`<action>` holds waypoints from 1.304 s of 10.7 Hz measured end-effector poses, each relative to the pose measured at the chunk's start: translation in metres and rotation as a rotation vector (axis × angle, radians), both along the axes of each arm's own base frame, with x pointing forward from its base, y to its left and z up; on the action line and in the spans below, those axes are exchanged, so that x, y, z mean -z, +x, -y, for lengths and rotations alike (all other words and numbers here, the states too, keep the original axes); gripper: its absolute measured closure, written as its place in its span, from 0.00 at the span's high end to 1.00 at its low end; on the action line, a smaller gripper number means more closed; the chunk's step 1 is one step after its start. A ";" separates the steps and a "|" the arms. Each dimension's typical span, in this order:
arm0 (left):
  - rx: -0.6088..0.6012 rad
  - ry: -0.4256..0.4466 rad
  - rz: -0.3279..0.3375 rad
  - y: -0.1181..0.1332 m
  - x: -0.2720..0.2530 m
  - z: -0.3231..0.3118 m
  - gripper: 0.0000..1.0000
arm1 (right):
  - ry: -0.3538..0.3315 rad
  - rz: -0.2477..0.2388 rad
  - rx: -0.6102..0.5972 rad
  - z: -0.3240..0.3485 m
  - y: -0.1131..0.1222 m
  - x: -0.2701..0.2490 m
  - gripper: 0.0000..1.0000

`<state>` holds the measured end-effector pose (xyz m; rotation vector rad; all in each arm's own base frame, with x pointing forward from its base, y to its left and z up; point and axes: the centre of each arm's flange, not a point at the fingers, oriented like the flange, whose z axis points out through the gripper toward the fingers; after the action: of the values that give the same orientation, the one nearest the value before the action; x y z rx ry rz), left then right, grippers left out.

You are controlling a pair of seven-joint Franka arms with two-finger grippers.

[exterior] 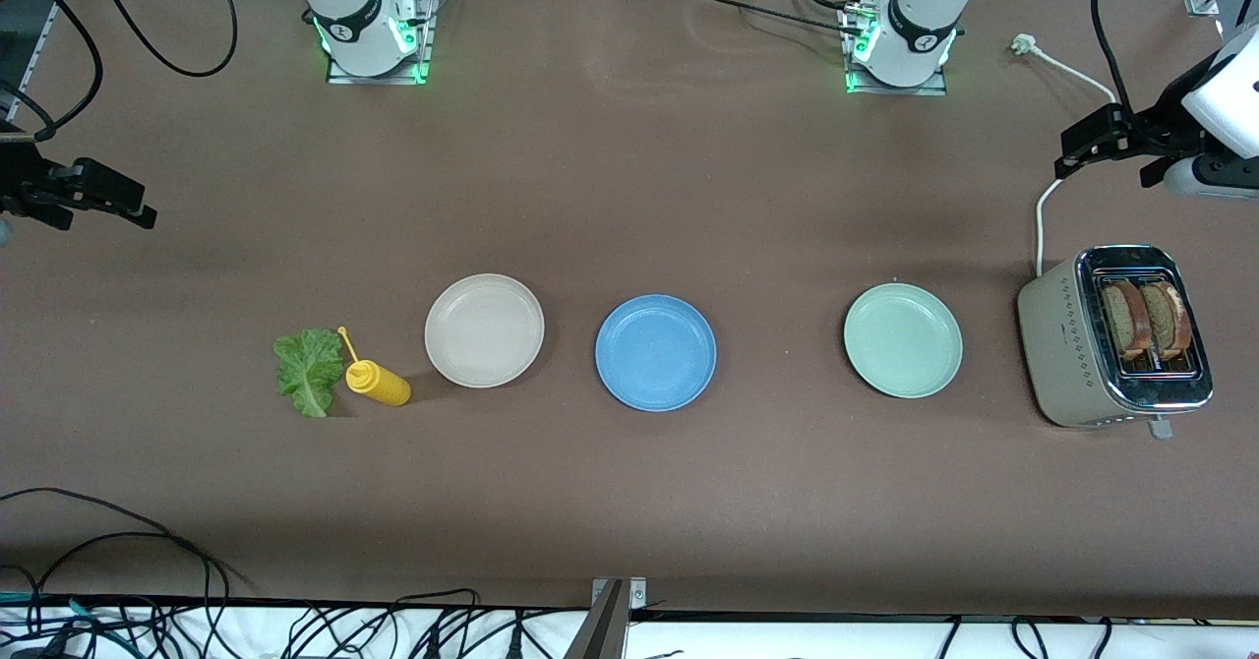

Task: Make sandwich in blue plate with both arms
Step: 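Move the left gripper over the toaster while the right gripper approaches the lettuce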

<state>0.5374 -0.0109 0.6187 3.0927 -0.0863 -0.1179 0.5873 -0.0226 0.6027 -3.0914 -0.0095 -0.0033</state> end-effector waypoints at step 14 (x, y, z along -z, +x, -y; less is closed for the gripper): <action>0.000 0.000 -0.002 0.000 0.000 0.000 1.00 | -0.005 -0.006 -0.027 -0.015 0.002 0.004 1.00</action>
<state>0.5371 -0.0110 0.6185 3.0925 -0.0867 -0.1215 0.5895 -0.0078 0.5991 -3.0956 -0.0508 0.0073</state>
